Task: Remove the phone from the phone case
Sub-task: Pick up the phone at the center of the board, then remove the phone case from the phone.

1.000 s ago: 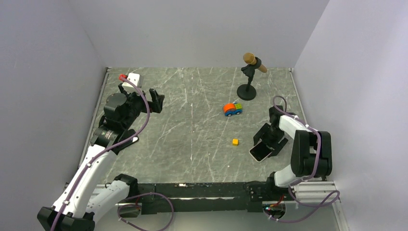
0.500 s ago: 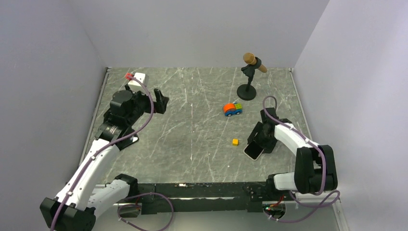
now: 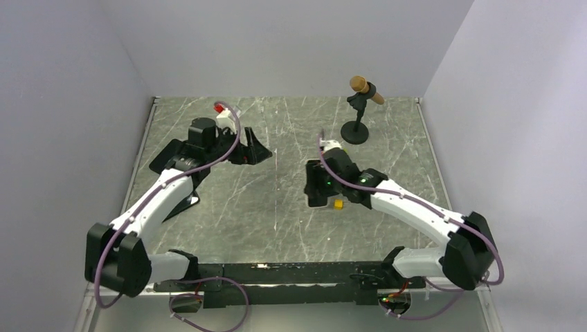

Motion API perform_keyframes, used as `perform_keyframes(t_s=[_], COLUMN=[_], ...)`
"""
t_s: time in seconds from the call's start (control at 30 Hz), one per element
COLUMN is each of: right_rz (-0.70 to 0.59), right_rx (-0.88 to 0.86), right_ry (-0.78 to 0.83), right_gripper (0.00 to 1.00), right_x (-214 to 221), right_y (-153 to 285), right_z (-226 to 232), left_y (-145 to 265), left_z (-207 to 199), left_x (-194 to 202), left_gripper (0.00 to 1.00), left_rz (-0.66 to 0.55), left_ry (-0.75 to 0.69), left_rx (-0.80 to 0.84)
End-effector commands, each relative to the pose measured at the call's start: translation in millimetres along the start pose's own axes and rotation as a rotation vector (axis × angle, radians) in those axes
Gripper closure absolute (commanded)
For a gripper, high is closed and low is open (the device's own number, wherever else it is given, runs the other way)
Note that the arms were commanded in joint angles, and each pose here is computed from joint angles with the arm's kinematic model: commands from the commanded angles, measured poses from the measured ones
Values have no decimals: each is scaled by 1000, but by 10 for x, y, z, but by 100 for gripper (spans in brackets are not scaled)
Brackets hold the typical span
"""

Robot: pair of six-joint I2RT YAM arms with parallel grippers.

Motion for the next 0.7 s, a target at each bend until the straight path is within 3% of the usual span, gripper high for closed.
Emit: perform_keyframes(t_s=[0.0,0.1,0.33,0.53,0.67], right_rz=[-121,-122,-138,-186,-189], right_rx=[-177,-216,-210,-230,-234], right_ry=[82,87,119,113,103], right_gripper=[100,100,100,100,100], right_x=[-383,-457,-504,-582,-590], right_y=[-82,-201,-376,-300,-297], right_z=[697,980,1268,1327,1355], left_y=[-93,-160,-278,-344,-356], left_z=[-293,-262,-182,-66,-99], left_x=[-74,3,130,269,302], left_gripper=[6,13,16,35,33], left_rz=[49,74,112,174,171], left_ry=[78,118,180,225,242], left_rx=[214,228,211,141,169])
Point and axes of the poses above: each gripper's point midway between its finger pads, its own y axis back along the fingers, its own z axis along the line the jaws close on, x = y × z, the point moved 3 cm from there along y, back along the fingers, and after that the axes turned 2 degrees about -y, right-handed, at the moved point
